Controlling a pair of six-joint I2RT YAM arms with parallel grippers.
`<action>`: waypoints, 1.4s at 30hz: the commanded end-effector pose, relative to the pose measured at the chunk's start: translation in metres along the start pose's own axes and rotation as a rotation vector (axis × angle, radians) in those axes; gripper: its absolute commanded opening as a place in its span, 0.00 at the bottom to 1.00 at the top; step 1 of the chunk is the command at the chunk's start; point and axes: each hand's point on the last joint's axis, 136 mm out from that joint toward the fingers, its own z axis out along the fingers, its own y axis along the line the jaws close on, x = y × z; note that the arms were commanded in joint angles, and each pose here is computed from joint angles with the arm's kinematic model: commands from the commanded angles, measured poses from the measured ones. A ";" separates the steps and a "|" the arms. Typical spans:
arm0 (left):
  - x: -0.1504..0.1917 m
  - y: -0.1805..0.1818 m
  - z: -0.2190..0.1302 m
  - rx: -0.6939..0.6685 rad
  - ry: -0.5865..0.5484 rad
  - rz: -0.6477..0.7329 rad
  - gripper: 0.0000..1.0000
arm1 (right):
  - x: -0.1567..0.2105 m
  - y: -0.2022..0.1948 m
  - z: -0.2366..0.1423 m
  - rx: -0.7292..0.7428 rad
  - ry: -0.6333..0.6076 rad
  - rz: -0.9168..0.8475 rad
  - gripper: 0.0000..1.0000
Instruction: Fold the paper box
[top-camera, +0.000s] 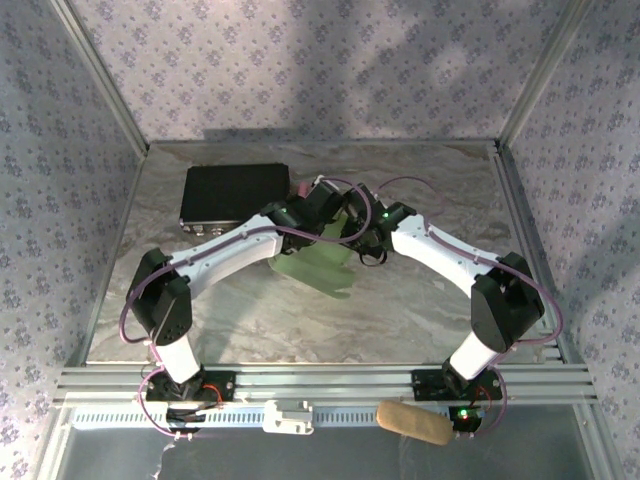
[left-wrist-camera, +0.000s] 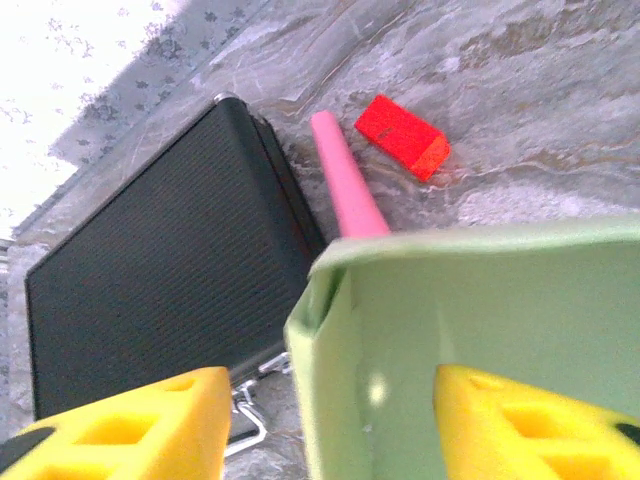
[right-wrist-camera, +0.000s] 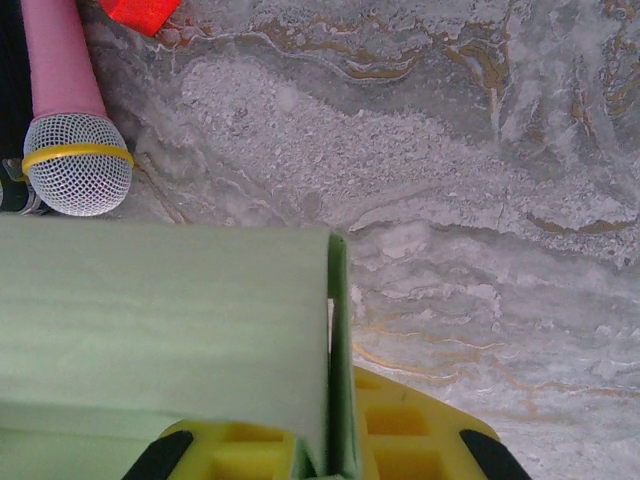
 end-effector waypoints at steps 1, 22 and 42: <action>-0.013 0.012 -0.042 0.036 -0.031 -0.083 0.62 | -0.003 -0.007 -0.006 0.015 -0.023 0.024 0.00; 0.097 -0.003 -0.147 0.145 0.173 -0.945 0.56 | 0.005 -0.042 0.018 0.039 -0.010 0.292 0.00; 0.093 -0.059 -0.115 0.112 0.234 -1.049 0.20 | 0.016 -0.054 0.022 0.032 0.001 0.344 0.00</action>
